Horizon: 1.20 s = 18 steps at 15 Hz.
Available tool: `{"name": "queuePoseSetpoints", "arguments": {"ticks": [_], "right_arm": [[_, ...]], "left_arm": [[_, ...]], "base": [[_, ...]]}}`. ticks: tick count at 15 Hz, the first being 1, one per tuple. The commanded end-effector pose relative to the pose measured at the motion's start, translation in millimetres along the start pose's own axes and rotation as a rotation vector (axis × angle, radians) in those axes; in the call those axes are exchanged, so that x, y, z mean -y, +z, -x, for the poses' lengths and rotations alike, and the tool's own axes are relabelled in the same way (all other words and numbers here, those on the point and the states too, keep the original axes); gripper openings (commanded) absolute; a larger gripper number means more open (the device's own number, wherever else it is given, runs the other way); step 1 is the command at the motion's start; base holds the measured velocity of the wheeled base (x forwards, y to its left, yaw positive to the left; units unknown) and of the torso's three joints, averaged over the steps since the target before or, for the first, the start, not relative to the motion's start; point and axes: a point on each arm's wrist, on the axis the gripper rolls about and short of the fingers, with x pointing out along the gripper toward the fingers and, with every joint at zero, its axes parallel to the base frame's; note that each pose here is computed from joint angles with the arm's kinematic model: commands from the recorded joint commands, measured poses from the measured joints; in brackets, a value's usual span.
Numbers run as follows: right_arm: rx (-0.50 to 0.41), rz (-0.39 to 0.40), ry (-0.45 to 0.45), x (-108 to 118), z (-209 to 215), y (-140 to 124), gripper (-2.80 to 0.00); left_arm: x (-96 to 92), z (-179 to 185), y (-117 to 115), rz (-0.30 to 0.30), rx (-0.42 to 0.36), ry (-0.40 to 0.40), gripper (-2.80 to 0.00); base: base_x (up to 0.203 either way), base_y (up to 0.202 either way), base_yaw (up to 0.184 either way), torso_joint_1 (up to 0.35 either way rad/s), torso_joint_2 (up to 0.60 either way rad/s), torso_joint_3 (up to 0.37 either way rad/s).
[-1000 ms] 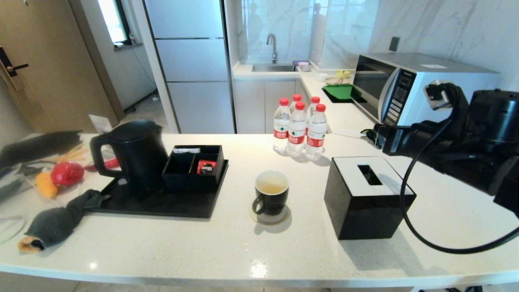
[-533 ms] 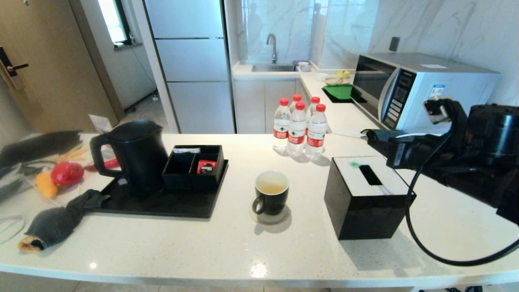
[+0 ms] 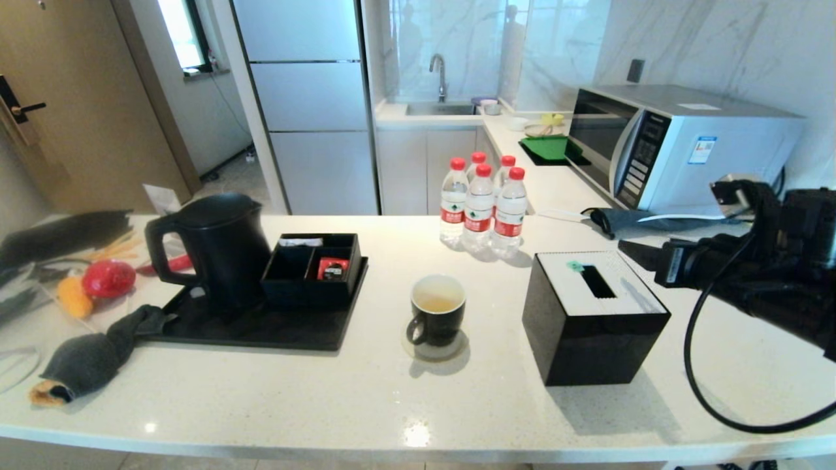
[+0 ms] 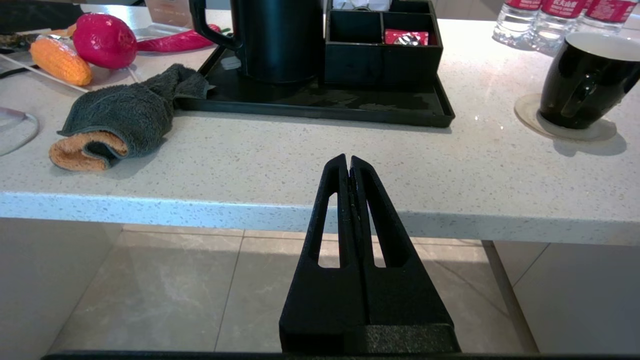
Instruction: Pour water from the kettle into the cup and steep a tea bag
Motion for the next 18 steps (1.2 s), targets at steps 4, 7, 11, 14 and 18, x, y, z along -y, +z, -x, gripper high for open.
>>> {"name": "queuePoseSetpoints", "arguments": {"ticks": [4, 7, 11, 14, 18], "right_arm": [[0.028, -0.015, -0.048, 13.4, 6.1, 5.8, 0.00], [0.043, -0.019, -0.045, 13.3, 9.9, 9.2, -2.80], [0.085, -0.021, -0.030, 9.7, 15.7, 21.6, -2.80], [0.107, -0.033, 0.029, -6.8, 19.7, 43.4, -2.80], [0.031, -0.147, 0.175, -50.5, 30.8, 72.0, -2.80]], "left_arm": [[0.0, 0.0, 0.0, 0.000, 0.001, 0.000, -2.80], [0.0, 0.0, 0.0, 0.001, 0.000, 0.000, -2.80], [0.0, 0.0, -0.1, 0.000, 0.000, 0.000, -2.80], [0.0, 0.0, 0.0, 0.001, 0.001, 0.000, -2.80], [0.0, 0.0, -0.1, 0.000, -0.001, 0.000, -2.80]], "base": [[0.000, 0.000, 0.000, 0.000, 0.00, 0.000], [0.000, 0.000, 0.000, 0.000, 0.00, 0.000], [0.000, 0.000, 0.000, 0.000, 0.00, 0.000], [0.000, 0.000, 0.000, 0.000, 0.00, 0.000], [0.000, 0.000, 0.000, 0.000, 0.00, 0.000]]}}
